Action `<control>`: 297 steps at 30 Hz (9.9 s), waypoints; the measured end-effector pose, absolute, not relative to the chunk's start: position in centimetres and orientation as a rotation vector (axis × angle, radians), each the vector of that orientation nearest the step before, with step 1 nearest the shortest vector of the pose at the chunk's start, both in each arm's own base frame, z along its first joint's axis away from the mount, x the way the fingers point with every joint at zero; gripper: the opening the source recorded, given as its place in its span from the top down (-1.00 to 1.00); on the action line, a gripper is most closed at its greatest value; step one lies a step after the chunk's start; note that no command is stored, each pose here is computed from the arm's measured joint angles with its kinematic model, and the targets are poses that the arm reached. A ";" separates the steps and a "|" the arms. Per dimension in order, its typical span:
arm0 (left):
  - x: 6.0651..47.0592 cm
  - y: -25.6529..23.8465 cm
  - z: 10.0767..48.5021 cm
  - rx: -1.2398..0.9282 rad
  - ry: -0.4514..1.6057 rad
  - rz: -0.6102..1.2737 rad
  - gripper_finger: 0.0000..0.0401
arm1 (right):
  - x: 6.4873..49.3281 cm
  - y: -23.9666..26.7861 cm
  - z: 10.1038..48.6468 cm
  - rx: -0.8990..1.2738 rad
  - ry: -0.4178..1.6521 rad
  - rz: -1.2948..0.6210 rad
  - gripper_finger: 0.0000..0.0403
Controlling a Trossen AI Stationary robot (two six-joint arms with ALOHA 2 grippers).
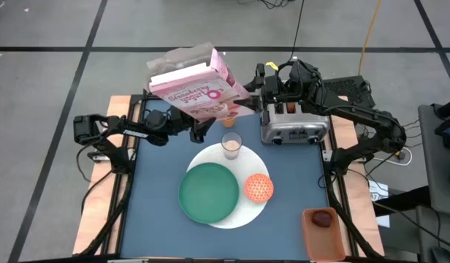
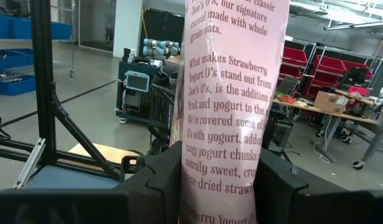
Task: Arrange a breakfast setting
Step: Pour the cereal from the cereal box into the orange bowl
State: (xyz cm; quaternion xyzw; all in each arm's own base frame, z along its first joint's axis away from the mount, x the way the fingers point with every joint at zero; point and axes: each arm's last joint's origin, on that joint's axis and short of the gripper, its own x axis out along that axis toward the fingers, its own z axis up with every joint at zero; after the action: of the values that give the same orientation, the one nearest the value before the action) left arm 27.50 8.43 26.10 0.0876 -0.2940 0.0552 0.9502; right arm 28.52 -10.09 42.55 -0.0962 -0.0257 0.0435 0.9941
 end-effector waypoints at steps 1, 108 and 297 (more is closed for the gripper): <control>27.5 8.4 26.1 0.178 -0.598 0.112 -0.74 | 28.5 -10.1 42.6 -0.193 -0.051 0.087 0.31; 20.7 -4.4 28.5 -0.176 0.122 -0.100 -0.20 | 12.4 -4.6 28.4 0.097 0.140 0.014 -0.48; 23.4 -12.4 30.5 -0.260 0.616 0.123 -0.14 | 26.1 3.3 23.8 0.206 -0.110 0.388 0.01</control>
State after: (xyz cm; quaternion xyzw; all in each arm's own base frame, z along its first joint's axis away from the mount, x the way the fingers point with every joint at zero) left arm 23.38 -12.42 30.51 -0.1275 0.3021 0.0603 0.9428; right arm 26.10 3.25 23.78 0.1019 -0.0548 0.1926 0.9744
